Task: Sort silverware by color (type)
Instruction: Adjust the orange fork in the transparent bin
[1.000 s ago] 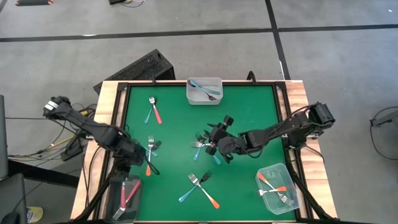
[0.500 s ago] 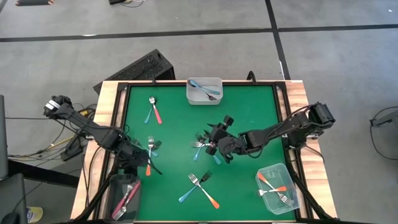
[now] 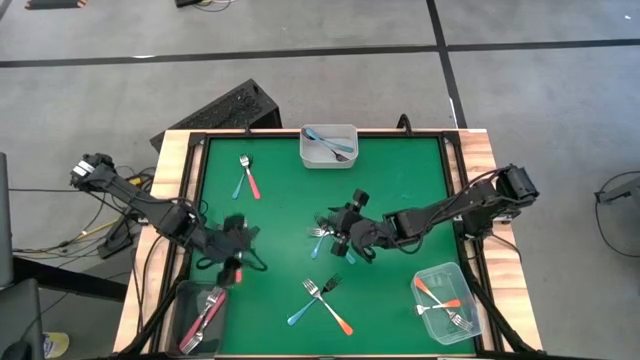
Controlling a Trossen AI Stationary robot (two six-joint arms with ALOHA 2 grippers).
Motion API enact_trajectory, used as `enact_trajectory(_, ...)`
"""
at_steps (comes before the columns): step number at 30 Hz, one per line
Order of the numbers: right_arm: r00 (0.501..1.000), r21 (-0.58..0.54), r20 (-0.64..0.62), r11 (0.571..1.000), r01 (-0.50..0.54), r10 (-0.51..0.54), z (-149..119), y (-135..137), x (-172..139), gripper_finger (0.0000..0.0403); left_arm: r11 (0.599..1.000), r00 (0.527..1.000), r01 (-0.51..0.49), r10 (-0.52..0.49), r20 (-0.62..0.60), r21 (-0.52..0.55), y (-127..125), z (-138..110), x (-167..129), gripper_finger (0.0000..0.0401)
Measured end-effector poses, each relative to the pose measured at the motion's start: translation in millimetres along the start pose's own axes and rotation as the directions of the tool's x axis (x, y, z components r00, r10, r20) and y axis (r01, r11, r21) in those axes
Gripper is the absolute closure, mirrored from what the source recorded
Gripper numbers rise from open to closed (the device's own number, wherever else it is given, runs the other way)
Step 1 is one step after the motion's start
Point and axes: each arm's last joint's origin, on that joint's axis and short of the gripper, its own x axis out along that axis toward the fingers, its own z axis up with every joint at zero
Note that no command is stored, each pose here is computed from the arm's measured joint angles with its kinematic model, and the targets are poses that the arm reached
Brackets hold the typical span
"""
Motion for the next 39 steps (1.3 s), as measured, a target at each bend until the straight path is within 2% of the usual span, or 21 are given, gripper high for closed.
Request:
enact_trajectory(3, 1.0, -0.04, 0.02, 0.999, -0.004, 0.005, 9, 1, -2, 0.0239, 0.976, 0.969, -0.216, 0.215, 0.123, -0.003, 6, 4, -1, 0.0255)
enact_trajectory(7, 1.0, -0.151, -0.011, 0.988, 0.001, -0.002, 12, 0, -3, 0.0239, 0.942, 0.91, -0.326, 0.334, 0.247, -0.073, 7, 12, -2, 0.0255)
enact_trajectory(10, 0.997, -0.18, -0.032, 0.982, 0.062, -0.068, 16, -1, -6, 0.0241, 0.933, 0.876, -0.33, 0.36, 0.321, -0.146, 8, 13, 4, 0.0255)
enact_trajectory(14, 0.982, -0.147, -0.077, 0.976, 0.159, -0.172, 12, -5, -8, 0.0251, 0.94, 0.87, -0.274, 0.332, 0.363, -0.202, 14, 5, 23, 0.0255)
enact_trajectory(17, 0.972, -0.056, -0.135, 0.981, 0.184, -0.19, 6, -12, -4, 0.0258, 0.941, 0.878, -0.233, 0.313, 0.363, -0.247, 26, -5, 40, 0.0255)
enact_trajectory(21, 0.951, 0.059, -0.294, 0.991, 0.119, -0.096, -5, -29, 6, 0.0266, 0.922, 0.874, -0.196, 0.318, 0.366, -0.333, 40, -13, 53, 0.0255)
enact_trajectory(24, 0.911, 0.153, -0.404, 0.988, -0.024, 0.085, -10, -41, 16, 0.0267, 0.906, 0.861, -0.194, 0.341, 0.377, -0.377, 48, -14, 56, 0.0255)
enact_trajectory(27, 0.86, 0.202, -0.45, 0.966, -0.162, 0.239, -17, -48, 23, 0.0267, 0.9, 0.849, -0.2, 0.357, 0.39, -0.388, 52, -11, 55, 0.0255)
enact_trajectory(30, 0.823, 0.217, -0.496, 0.958, -0.19, 0.276, -31, -54, 27, 0.0267, 0.895, 0.832, -0.21, 0.374, 0.409, -0.393, 54, -8, 55, 0.0255)
enact_trajectory(35, 0.8, 0.263, -0.499, 0.938, -0.227, 0.334, -51, -45, 24, 0.0267, 0.879, 0.799, -0.252, 0.425, 0.425, -0.404, 55, -6, 53, 0.0255)
enact_trajectory(37, 0.799, 0.264, -0.486, 0.931, -0.252, 0.354, -54, -37, 20, 0.0267, 0.876, 0.79, -0.276, 0.442, 0.426, -0.397, 56, -6, 53, 0.0255)
enact_trajectory(39, 0.818, 0.249, -0.451, 0.931, -0.267, 0.355, -55, -30, 18, 0.0267, 0.873, 0.782, -0.294, 0.454, 0.426, -0.39, 56, -6, 53, 0.0255)
